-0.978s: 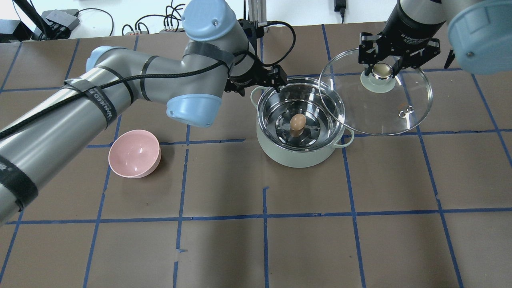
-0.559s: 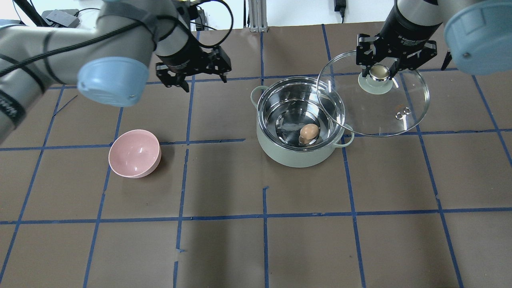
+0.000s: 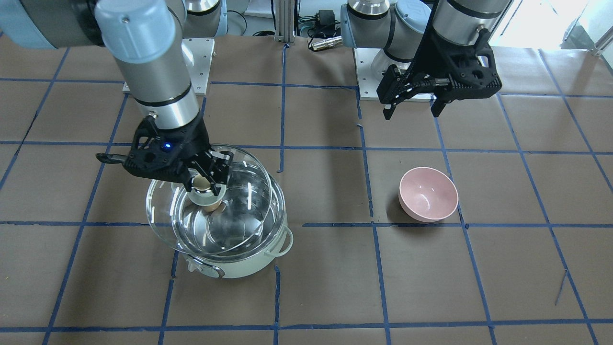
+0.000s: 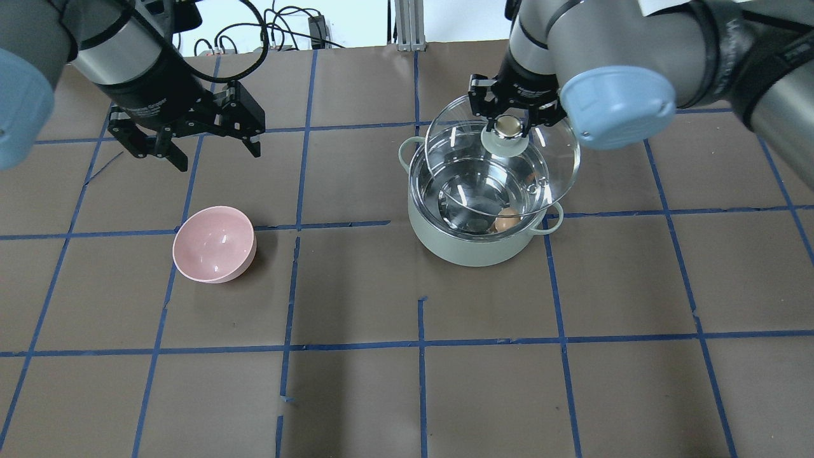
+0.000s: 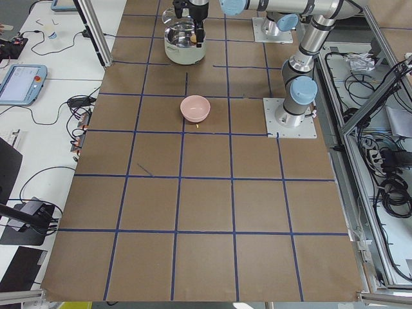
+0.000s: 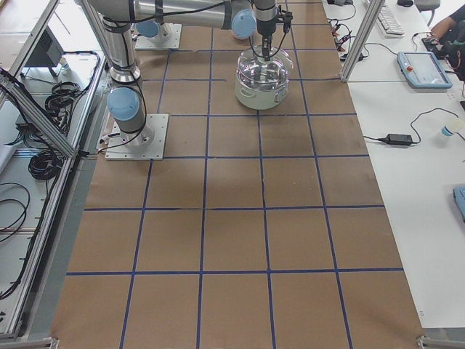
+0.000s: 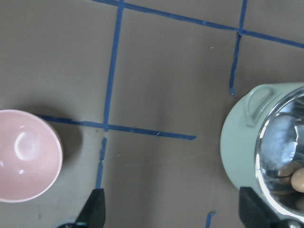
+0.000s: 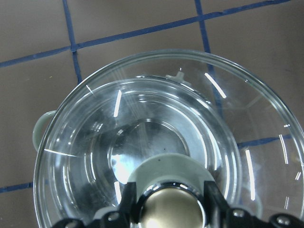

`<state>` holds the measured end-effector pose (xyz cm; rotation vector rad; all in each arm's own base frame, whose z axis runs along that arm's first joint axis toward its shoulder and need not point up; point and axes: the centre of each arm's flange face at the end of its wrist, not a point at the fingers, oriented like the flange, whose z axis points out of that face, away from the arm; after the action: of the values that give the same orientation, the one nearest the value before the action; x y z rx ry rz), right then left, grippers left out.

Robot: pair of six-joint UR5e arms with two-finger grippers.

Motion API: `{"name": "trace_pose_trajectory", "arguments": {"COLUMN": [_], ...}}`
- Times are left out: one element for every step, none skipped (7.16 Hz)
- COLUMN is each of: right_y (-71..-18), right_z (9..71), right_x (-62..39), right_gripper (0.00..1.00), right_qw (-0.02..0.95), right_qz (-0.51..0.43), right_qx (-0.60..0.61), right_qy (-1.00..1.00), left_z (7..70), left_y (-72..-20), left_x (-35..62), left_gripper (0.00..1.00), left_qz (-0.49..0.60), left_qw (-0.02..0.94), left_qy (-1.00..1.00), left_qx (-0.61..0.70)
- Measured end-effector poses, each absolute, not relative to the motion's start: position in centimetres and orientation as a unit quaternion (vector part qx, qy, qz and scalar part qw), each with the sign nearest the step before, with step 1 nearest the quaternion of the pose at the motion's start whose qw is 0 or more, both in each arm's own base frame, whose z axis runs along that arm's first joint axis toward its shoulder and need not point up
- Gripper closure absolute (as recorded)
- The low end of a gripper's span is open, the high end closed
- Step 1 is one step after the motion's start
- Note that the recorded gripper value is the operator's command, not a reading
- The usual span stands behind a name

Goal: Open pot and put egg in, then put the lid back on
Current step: 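Raise the left gripper away while the right gripper brings the lid over the pot, then lower the glass lid onto the pot with the right gripper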

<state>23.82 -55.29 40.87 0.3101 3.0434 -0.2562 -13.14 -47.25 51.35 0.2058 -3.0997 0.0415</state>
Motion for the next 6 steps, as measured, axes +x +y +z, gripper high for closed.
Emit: {"name": "trace_pose_trajectory", "arguments": {"right_y": [-55.4, -55.4, -55.3, -55.2, -55.1, -55.1], "right_z": [39.9, 39.2, 38.7, 38.1, 37.7, 37.4], "right_x": [24.9, 25.4, 25.6, 25.9, 25.9, 25.7], "right_gripper": [0.65, 0.65, 0.65, 0.65, 0.65, 0.65], "right_qw": [0.041, 0.047, 0.055, 0.068, 0.075, 0.078], "right_qz": [-0.08, -0.075, -0.072, -0.071, -0.069, -0.069], "right_qx": [0.104, 0.104, 0.102, 0.099, 0.095, 0.089], "right_qy": [0.99, 0.991, 0.991, 0.99, 0.99, 0.991], "left_z": [52.0, 52.3, 52.2, 52.1, 52.4, 52.6], "left_y": [-47.0, -46.8, -46.6, -46.5, -46.5, -46.6], "left_x": [-12.9, -12.9, -13.2, -13.5, -13.5, -13.2], "left_gripper": [0.0, 0.0, 0.0, 0.0, 0.0, 0.0], "left_qz": [0.009, -0.001, -0.009, -0.011, -0.009, -0.004], "left_qw": [0.006, 0.002, 0.0, -0.002, -0.002, -0.001], "left_qy": [-0.998, -0.998, -0.998, -0.999, -0.999, -0.999], "left_qx": [0.064, 0.062, 0.057, 0.051, 0.045, 0.04]}}
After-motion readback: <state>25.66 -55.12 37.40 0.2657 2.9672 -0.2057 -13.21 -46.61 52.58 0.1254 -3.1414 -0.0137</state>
